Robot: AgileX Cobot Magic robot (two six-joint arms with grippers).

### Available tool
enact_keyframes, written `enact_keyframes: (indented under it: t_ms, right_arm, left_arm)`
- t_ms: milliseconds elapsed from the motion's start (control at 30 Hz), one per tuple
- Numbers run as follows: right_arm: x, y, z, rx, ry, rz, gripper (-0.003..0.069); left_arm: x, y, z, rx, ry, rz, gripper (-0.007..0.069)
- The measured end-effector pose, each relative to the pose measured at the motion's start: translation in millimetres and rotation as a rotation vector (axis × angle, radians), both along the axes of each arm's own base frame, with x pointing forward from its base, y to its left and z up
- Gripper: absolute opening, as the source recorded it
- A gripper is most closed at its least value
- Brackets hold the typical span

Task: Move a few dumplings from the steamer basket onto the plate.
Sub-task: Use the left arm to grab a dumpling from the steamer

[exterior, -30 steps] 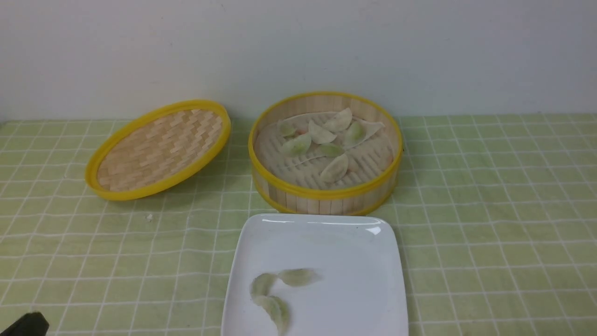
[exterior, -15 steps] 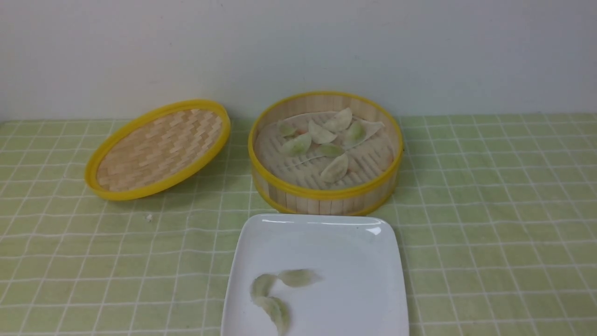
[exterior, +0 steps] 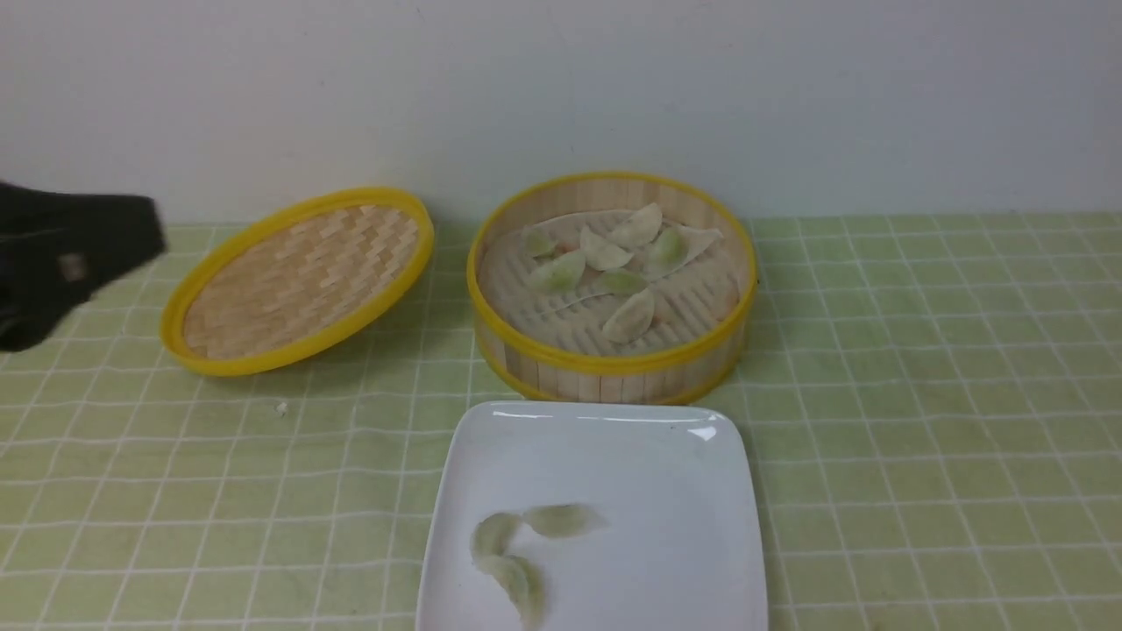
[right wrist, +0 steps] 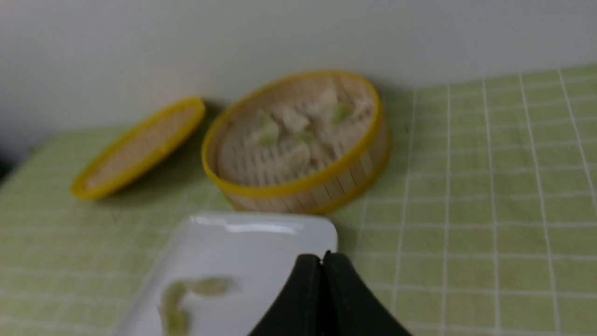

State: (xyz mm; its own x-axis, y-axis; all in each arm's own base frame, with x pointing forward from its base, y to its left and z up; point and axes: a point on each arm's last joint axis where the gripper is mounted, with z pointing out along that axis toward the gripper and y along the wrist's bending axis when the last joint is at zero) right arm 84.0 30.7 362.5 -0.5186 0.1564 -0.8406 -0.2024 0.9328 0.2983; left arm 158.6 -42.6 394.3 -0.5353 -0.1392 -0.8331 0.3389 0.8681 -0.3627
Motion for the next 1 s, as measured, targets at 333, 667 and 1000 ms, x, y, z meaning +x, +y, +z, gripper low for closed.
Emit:
enact_keyframes:
  t_ms: [333, 667, 1000]
  right_arm:
    - [51, 13, 7, -0.080, 0.220, 0.113, -0.0014]
    - [48, 16, 8, -0.049, 0.228, 0.136, -0.0014]
    - [46, 16, 8, -0.028, 0.248, 0.124, -0.0014]
  left_arm:
    - [143, -48, -47, 0.201, 0.245, -0.337, -0.0006]
    - [235, -129, -99, 0.492, 0.340, -0.551, -0.0006]
    - [305, -149, -150, 0.604, 0.193, -0.555, 0.0097]
